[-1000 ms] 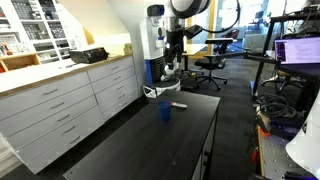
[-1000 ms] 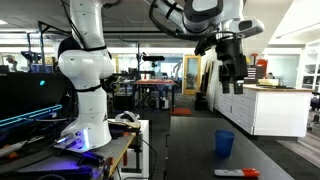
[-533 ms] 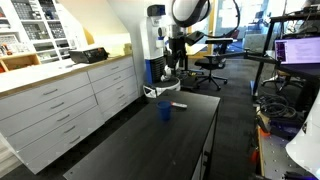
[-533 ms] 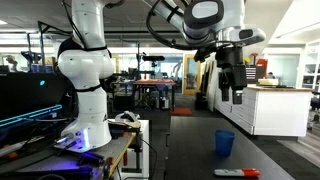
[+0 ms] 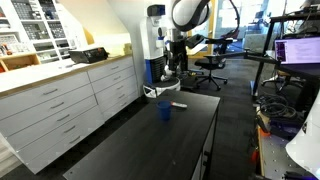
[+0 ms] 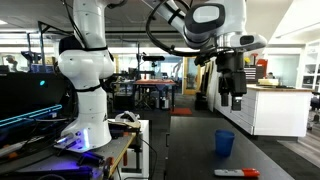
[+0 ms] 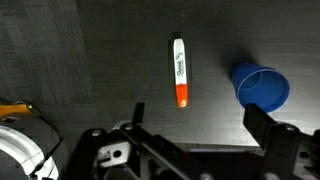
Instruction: Put the marker in the cup
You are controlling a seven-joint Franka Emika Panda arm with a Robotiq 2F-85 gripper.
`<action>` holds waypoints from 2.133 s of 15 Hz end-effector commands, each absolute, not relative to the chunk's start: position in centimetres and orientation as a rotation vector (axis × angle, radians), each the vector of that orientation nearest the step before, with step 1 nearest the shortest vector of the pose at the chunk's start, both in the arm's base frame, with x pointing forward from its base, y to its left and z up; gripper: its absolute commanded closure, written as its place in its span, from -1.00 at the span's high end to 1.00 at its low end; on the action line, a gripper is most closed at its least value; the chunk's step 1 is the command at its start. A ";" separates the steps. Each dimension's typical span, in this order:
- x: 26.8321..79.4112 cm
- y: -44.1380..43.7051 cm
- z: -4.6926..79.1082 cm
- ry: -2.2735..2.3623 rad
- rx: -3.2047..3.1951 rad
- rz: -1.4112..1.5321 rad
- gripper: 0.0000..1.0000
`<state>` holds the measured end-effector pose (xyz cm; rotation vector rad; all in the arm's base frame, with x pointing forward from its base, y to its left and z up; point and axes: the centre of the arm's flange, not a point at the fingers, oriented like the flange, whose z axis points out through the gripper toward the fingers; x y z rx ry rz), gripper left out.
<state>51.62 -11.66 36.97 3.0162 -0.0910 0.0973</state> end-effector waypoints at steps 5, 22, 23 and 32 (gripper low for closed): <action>51.6 -11.7 37.0 -0.091 3.016 0.097 1.00; 53.4 -12.3 32.9 0.062 3.058 0.191 1.00; 53.5 -12.4 32.5 0.074 3.060 0.196 1.00; 55.3 -12.1 30.0 0.080 3.047 0.136 1.00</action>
